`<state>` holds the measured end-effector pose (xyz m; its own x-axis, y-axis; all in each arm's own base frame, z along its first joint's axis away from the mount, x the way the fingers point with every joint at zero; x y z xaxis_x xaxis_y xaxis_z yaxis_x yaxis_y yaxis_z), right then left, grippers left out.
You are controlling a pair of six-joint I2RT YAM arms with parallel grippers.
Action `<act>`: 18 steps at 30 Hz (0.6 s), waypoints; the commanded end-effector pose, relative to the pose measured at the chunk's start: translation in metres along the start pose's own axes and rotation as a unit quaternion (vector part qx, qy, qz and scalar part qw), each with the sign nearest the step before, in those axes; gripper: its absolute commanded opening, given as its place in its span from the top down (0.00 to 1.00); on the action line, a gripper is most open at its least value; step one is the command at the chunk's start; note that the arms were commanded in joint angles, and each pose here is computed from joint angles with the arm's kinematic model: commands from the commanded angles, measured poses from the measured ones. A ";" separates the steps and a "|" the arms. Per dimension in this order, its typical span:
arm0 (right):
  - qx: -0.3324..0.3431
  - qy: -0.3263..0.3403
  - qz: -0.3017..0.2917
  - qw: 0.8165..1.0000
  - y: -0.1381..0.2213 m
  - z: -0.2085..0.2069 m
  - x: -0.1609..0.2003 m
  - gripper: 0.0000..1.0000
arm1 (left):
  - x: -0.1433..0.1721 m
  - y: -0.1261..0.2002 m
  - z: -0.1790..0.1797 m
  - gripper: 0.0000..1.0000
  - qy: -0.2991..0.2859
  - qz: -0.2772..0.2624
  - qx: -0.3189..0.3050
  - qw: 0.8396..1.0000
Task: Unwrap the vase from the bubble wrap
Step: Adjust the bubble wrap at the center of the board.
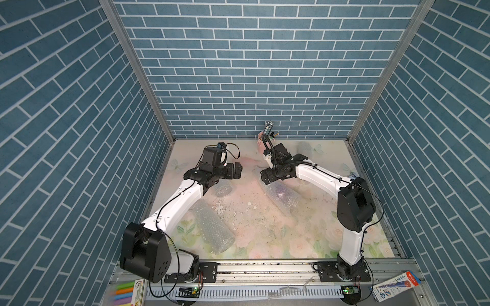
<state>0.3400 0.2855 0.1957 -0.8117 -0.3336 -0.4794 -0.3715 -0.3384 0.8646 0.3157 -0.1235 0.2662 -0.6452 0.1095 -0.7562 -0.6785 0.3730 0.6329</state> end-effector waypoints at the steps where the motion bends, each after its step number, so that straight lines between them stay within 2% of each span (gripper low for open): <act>1: 0.013 0.018 0.038 0.999 -0.008 0.001 0.006 0.06 | -0.008 0.003 0.001 0.00 0.000 -0.005 0.003 1.000; 12: 0.040 0.083 0.080 0.992 -0.032 -0.001 0.002 0.06 | -0.005 -0.004 0.004 0.00 0.009 0.005 0.005 1.000; 18: 0.012 0.099 0.099 0.990 -0.046 0.006 -0.005 0.06 | -0.001 -0.008 0.004 0.00 -0.001 0.016 -0.009 1.000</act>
<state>0.3615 0.3040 0.1650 -0.7917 -0.4876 -0.3681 -0.2827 -0.2417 0.9282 0.3217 -0.1215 0.2588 -0.6652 0.1046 -0.7393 -0.6662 0.3639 0.6509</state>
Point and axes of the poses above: each gripper's point midway between its finger pads, its own y axis back along the fingers, its own z axis along the line the jaws close on, x = y × z, the point moved 9 cm from there along y, back along the fingers, and after that the axes turned 9 degrees about -y, right-handed, at the moved point
